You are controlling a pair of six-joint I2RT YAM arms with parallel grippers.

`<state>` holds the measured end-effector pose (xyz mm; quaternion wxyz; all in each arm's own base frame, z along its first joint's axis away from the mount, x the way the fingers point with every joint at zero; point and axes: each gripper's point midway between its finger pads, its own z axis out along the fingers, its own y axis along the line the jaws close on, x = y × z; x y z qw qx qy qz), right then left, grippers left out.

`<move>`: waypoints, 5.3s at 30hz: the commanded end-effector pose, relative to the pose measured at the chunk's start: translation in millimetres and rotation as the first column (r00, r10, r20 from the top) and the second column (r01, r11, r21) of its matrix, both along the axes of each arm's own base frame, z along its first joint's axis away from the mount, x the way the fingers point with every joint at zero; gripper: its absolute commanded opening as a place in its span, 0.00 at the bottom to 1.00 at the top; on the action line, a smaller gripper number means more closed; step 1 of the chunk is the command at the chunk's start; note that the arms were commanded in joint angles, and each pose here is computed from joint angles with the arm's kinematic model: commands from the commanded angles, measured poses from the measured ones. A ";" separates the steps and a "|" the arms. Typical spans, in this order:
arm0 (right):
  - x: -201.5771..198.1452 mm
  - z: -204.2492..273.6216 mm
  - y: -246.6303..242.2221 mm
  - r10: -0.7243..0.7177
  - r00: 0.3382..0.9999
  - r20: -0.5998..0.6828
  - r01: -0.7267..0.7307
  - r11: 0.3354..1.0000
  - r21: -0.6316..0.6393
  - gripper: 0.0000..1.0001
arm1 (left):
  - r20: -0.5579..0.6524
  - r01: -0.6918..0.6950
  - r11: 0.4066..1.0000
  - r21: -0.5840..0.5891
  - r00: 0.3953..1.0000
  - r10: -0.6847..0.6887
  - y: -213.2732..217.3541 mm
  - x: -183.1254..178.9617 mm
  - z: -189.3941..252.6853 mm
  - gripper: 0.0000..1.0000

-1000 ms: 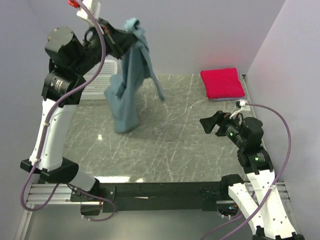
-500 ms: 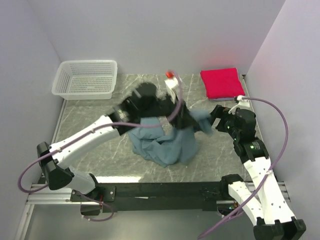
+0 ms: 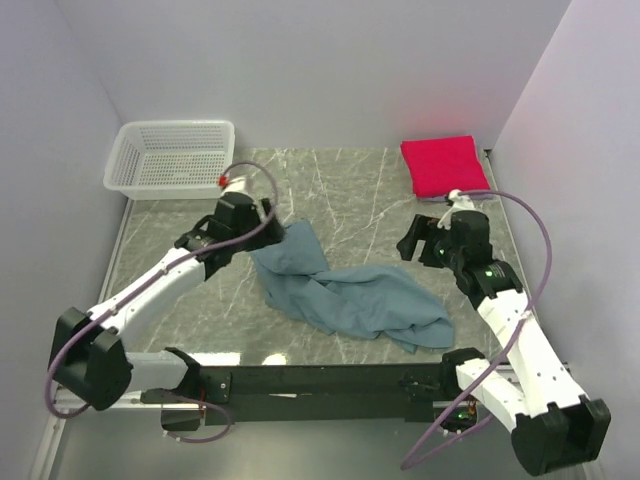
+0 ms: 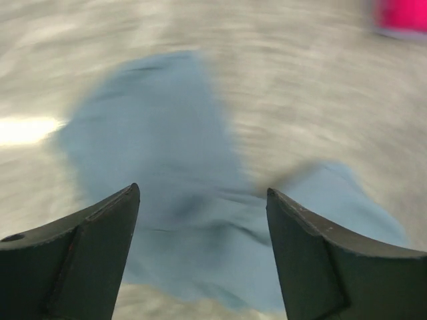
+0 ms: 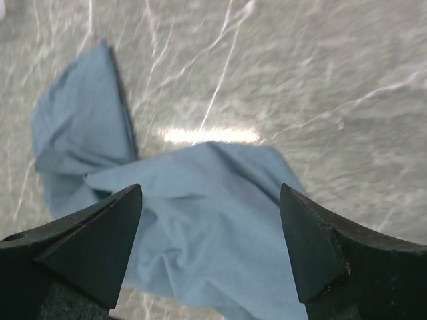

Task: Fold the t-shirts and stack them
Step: Move the tshirt to the center of the board, then flatten the tshirt out

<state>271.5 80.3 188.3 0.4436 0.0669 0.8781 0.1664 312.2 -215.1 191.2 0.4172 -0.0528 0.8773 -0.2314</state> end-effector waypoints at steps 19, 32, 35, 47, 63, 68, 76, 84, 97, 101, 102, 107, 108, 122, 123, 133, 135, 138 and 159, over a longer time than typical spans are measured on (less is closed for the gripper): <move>-14.7 -42.5 51.3 0.157 0.974 -0.165 -0.160 0.987 -0.004 0.89 | -0.361 -0.182 0.948 0.261 0.892 0.270 73.3 71.3 -138.1 0.55; -9.8 -41.1 49.6 0.139 0.980 -0.143 -0.142 0.990 -0.010 0.89 | -0.431 -0.143 0.971 0.193 0.876 0.215 61.2 51.3 -149.7 0.51; -9.3 -38.7 47.9 0.132 0.982 -0.134 -0.135 0.991 -0.013 0.89 | -0.408 -0.155 0.972 0.179 0.887 0.216 60.4 54.4 -141.1 0.47; -5.2 -36.8 47.3 0.125 0.984 -0.131 -0.129 0.991 -0.022 0.89 | -0.332 -0.164 0.979 0.118 0.923 0.195 50.1 60.3 -101.1 0.41; -6.7 -43.5 48.5 0.129 0.981 -0.145 -0.133 0.991 -0.019 0.89 | -0.385 -0.145 0.982 0.119 0.905 0.180 44.0 53.7 -132.7 0.40; -7.7 -44.5 47.9 0.127 0.982 -0.140 -0.131 0.991 -0.018 0.89 | -0.395 -0.146 0.978 0.146 0.898 0.194 47.8 52.6 -143.8 0.39; -11.5 -52.4 45.4 0.115 0.981 -0.158 -0.120 0.993 -0.021 0.89 | -0.387 -0.143 0.979 0.145 0.903 0.189 46.2 57.2 -147.3 0.21; -20.0 -77.0 23.2 -0.014 0.961 -0.277 -0.014 0.995 -0.097 0.89 | -0.239 -0.230 0.955 0.186 0.932 0.272 76.0 82.7 -78.2 0.00; -24.2 -129.5 36.1 0.048 0.887 -0.459 -0.092 0.993 -0.073 0.91 | -0.095 -0.289 0.940 0.184 0.946 0.309 105.5 95.8 -5.0 0.01; -20.2 -148.9 37.5 0.046 0.873 -0.485 -0.097 0.992 -0.080 0.90 | -0.096 -0.301 0.938 0.174 0.942 0.320 111.8 98.9 -5.5 0.01; -17.8 -150.7 36.2 0.037 0.873 -0.486 -0.095 0.991 -0.094 0.88 | -0.091 -0.304 0.938 0.168 0.943 0.322 112.1 100.5 -4.3 0.01; 2.3 -146.0 30.8 0.015 0.884 -0.468 -0.102 0.981 -0.162 0.21 | -0.068 -0.334 0.931 0.146 0.936 0.347 121.8 120.2 5.6 0.01; 17.3 -131.3 33.8 0.018 0.901 -0.434 -0.099 0.981 -0.164 0.11 | -0.060 -0.341 0.930 0.138 0.934 0.351 123.6 125.0 10.5 0.00; 90.6 158.4 -9.7 -0.122 0.962 0.245 0.187 0.946 -0.265 0.00 | 0.330 -0.476 0.864 -0.165 0.799 0.503 194.1 161.7 265.7 0.01; 77.3 169.9 -9.6 -0.122 0.953 0.279 0.187 0.958 -0.218 0.00 | 0.383 -0.473 0.859 -0.198 0.769 0.512 197.1 135.8 291.6 0.01; -41.6 -29.9 11.1 -0.092 0.985 -0.149 0.098 0.995 0.033 0.48 | 0.073 -0.525 0.851 -0.010 0.848 0.525 201.2 20.5 102.0 0.01; -53.9 -47.3 13.0 -0.105 0.974 -0.203 0.120 0.991 0.065 0.54 | 0.051 -0.538 0.843 0.010 0.842 0.537 204.8 -1.6 77.7 0.01; -52.9 -60.3 9.1 -0.128 0.968 -0.217 0.141 0.989 0.046 0.59 | -0.026 -0.556 0.830 0.043 0.830 0.557 206.7 -27.9 26.2 0.00; 125.4 -70.8 31.0 -0.309 0.927 -0.214 0.295 0.951 -0.096 0.68 | -0.113 -0.570 0.819 0.072 0.811 0.574 206.0 -52.1 -41.6 0.00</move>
